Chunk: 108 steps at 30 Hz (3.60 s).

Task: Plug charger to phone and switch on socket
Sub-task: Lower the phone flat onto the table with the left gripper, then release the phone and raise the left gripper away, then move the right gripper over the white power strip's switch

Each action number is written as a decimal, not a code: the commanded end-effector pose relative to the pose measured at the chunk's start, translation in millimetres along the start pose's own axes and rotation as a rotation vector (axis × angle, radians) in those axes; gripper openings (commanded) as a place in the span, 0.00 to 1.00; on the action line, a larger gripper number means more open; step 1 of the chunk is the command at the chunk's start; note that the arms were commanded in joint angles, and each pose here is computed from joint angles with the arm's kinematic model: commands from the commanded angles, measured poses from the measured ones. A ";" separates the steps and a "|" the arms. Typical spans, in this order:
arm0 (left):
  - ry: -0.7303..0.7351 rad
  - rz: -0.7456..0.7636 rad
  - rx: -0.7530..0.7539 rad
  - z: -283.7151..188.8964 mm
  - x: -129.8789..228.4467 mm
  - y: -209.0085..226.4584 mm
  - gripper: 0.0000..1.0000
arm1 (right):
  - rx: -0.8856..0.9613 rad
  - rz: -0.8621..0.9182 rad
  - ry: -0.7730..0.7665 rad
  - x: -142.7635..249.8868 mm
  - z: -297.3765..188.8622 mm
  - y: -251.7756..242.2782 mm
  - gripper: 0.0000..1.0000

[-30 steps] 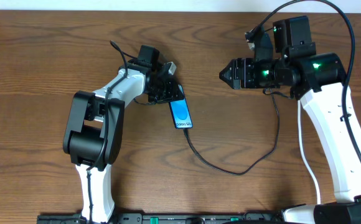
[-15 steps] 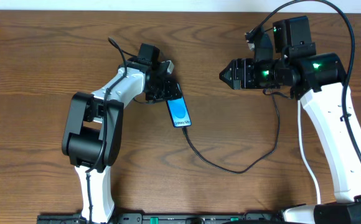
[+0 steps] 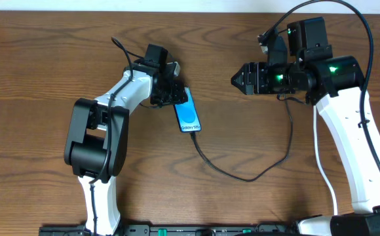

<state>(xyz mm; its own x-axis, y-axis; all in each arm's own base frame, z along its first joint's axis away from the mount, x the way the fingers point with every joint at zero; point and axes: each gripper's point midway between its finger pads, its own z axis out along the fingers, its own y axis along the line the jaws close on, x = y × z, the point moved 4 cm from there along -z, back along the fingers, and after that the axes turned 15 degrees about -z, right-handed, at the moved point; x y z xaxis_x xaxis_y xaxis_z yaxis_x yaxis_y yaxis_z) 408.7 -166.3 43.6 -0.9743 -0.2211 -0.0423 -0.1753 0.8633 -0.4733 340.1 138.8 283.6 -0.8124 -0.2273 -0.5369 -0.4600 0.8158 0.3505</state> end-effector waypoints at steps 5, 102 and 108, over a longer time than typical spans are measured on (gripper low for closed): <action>-0.025 -0.001 -0.117 4.7 -2.2 19.6 0.50 | 0.001 -0.028 -0.006 -1.8 -2.3 3.4 0.72; -0.560 -0.011 -0.024 -261.8 -3.4 -11.0 0.99 | 0.519 0.192 -0.185 43.9 51.9 -402.8 0.81; -0.560 -0.011 -0.024 -261.8 -3.4 -11.0 0.99 | 0.530 0.171 -0.205 38.4 53.2 -404.4 0.82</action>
<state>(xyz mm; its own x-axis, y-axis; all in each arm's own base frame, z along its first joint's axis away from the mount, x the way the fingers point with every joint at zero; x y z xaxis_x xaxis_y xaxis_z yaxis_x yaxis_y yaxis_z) 377.5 -59.2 272.2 -0.7609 -0.4343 -0.4820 -0.2012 0.8643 -0.4611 509.4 -170.4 76.4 -0.7653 0.0290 -0.6430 -0.0128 0.9981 0.0602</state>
